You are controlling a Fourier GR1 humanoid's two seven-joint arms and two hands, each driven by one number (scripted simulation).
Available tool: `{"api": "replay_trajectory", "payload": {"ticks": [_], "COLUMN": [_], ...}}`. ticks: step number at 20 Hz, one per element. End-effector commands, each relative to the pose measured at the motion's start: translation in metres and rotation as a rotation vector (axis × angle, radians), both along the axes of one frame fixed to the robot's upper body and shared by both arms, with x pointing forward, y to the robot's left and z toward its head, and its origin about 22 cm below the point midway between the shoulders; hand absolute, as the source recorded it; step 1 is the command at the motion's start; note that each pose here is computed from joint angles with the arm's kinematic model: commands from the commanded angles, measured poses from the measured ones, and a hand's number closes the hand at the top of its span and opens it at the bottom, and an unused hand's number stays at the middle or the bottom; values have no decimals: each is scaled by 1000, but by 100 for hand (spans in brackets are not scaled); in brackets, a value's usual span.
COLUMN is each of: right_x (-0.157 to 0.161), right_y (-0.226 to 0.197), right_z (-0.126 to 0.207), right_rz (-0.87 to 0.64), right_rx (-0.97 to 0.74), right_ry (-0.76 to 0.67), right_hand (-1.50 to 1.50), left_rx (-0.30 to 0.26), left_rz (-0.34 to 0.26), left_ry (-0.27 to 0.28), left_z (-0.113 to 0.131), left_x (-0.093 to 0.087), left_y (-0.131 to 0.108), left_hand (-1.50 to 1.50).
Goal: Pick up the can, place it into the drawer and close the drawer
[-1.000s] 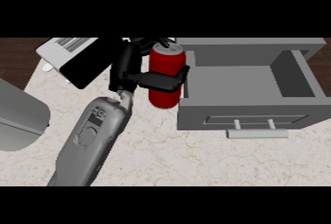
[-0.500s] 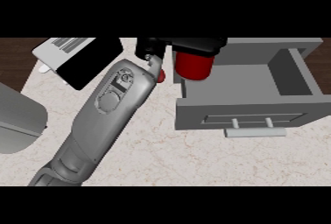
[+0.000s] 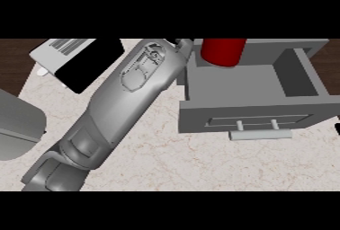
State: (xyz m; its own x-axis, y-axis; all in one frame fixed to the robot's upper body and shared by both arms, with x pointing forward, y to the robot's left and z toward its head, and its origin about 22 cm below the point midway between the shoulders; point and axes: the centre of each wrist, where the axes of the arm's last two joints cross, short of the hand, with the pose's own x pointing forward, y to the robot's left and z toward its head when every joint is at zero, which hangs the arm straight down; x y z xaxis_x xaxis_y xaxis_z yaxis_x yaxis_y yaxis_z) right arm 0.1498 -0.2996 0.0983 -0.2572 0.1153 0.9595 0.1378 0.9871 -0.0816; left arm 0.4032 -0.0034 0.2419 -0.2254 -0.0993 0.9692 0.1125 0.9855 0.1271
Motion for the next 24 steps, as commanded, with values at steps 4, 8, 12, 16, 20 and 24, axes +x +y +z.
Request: {"api": "replay_trajectory", "payload": {"ticks": [4, 8, 12, 16, 20, 24], "right_x": [-3, 11, 9, 23, 17, 29], "right_y": [-3, -7, 5, 9, 5, 3], "right_z": [7, 9, 8, 9, 9, 8], "right_rz": [27, 15, 14, 41, 37, 42], "right_rx": [-9, 9, -15, -5, -10, -16], "right_ry": [1, -6, -5, -4, -15, -22], "right_hand": [-150, -150, -150, -150, -150, -150], "left_rx": [47, 79, 78, 124, 139, 159], "left_rz": [36, 27, 44, 69, 85, 101], "left_ry": [5, 2, 19, 15, 1, -3], "left_z": [-7, 10, -8, -28, -23, -38], "left_x": [17, 15, 15, 18, 20, 23], "left_y": [-7, -20, -20, -18, -21, -14], "left_hand": [150, 150, 150, 150, 150, 150]}}
